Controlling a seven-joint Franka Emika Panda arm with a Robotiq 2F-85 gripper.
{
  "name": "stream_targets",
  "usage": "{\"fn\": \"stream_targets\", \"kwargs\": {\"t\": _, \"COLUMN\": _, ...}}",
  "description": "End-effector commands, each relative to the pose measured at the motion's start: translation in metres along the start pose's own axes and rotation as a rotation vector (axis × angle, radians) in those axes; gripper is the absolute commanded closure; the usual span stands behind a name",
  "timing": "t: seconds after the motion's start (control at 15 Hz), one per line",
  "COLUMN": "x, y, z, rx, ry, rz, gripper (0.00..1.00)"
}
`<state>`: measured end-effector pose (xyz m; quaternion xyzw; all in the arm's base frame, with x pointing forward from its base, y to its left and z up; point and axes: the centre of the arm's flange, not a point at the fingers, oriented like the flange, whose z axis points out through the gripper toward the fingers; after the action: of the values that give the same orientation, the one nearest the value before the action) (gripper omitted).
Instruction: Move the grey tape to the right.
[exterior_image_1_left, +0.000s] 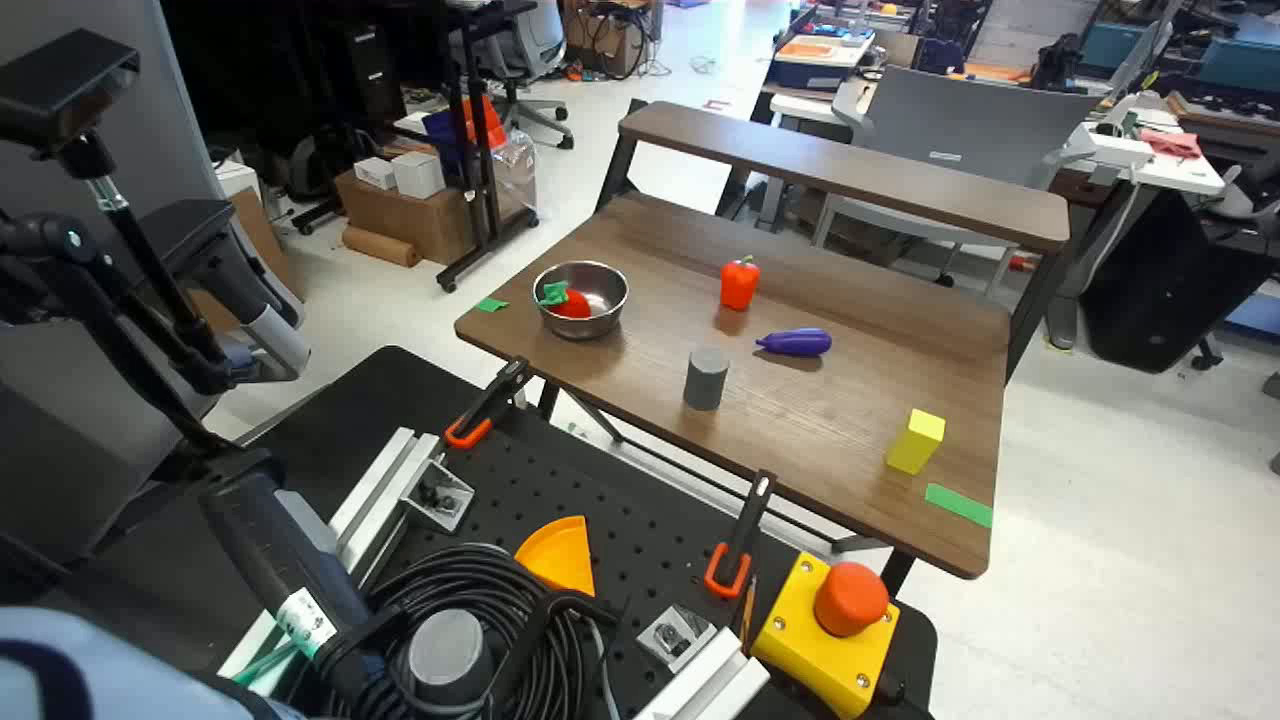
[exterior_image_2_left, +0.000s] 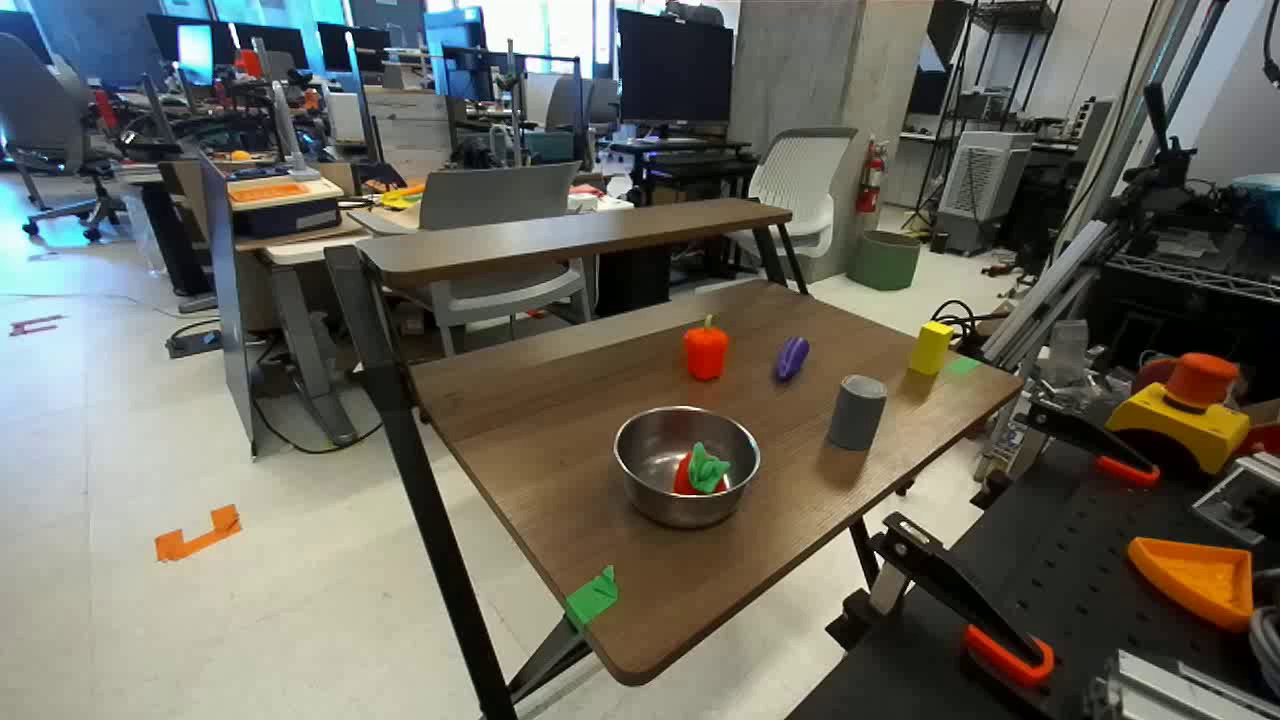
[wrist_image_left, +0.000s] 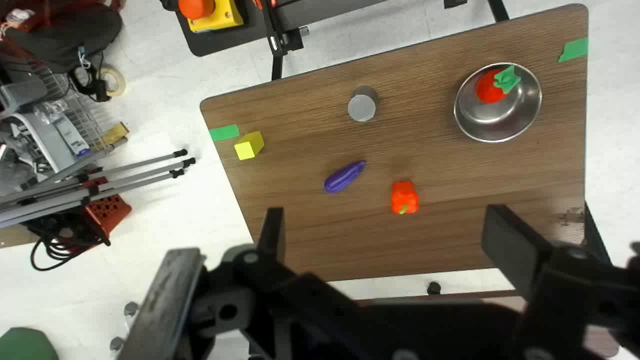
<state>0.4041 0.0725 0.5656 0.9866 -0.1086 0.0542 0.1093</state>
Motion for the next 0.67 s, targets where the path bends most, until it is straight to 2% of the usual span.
{"fn": "stream_targets", "kwargs": {"t": 0.0, "x": 0.0, "y": 0.0, "z": 0.0, "rx": 0.0, "ry": 0.001, "rz": 0.0, "gripper": 0.0}}
{"fn": "stream_targets", "kwargs": {"t": 0.33, "x": 0.0, "y": 0.0, "z": -0.001, "rx": 0.0, "ry": 0.001, "rz": 0.0, "gripper": 0.0}}
{"fn": "stream_targets", "kwargs": {"t": 0.53, "x": 0.011, "y": 0.009, "z": 0.031, "rx": 0.028, "ry": 0.004, "rz": 0.035, "gripper": 0.0}}
{"fn": "stream_targets", "kwargs": {"t": 0.6, "x": 0.017, "y": 0.013, "z": 0.047, "rx": 0.073, "ry": 0.02, "rz": 0.055, "gripper": 0.0}}
